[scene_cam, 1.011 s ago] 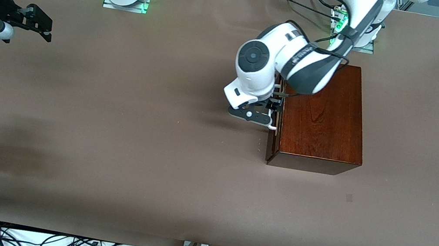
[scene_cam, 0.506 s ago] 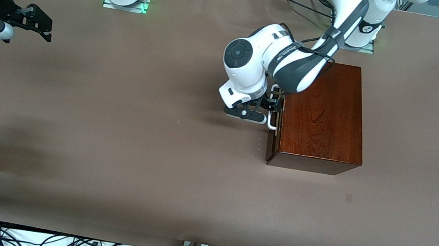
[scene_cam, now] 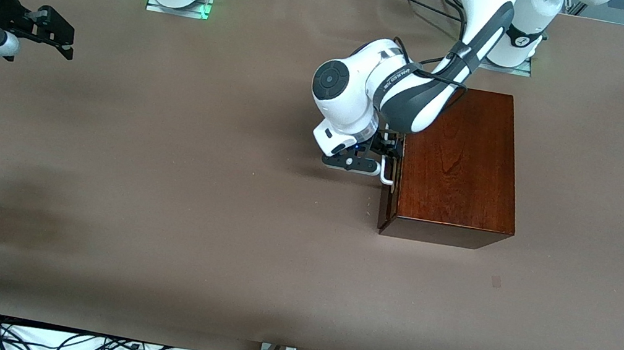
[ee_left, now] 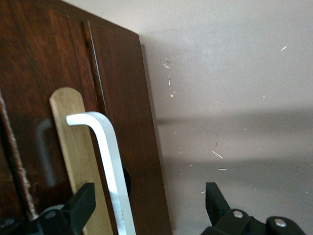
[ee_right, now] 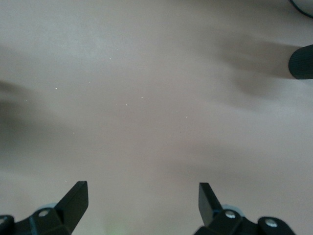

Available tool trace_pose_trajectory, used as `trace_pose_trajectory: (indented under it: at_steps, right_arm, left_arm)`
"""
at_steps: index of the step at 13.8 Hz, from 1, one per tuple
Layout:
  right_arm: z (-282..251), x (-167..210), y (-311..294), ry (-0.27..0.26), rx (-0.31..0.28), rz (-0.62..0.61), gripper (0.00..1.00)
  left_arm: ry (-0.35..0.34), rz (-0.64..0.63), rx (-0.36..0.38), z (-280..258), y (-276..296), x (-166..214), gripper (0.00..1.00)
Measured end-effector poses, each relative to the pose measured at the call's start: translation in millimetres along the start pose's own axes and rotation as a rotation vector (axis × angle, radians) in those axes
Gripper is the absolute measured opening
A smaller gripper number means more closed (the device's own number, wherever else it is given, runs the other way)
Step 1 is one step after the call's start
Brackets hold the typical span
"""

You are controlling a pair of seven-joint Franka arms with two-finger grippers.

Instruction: Open drawer, take yellow block, close drawer

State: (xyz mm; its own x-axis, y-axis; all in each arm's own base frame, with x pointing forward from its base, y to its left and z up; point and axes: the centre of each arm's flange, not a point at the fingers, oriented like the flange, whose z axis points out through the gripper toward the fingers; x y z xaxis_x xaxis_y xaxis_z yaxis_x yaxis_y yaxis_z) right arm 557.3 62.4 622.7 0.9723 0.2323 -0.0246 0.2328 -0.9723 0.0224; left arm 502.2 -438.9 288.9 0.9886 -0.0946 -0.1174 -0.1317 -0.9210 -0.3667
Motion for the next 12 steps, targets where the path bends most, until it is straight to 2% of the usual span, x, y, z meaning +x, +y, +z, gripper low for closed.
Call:
trace_pose_trajectory:
  at_steps: [5,12]
  right_arm:
    - [0.0,0.0,0.0,0.0,0.0,0.0,1.0]
    - [0.0,0.0,0.0,0.0,0.0,0.0,1.0]
  left_arm:
    - [-0.008,-0.019,0.016,10.3,8.9,-9.9,1.0]
    - [0.055,-0.063,-0.048,13.3,23.2,-6.9,1.0]
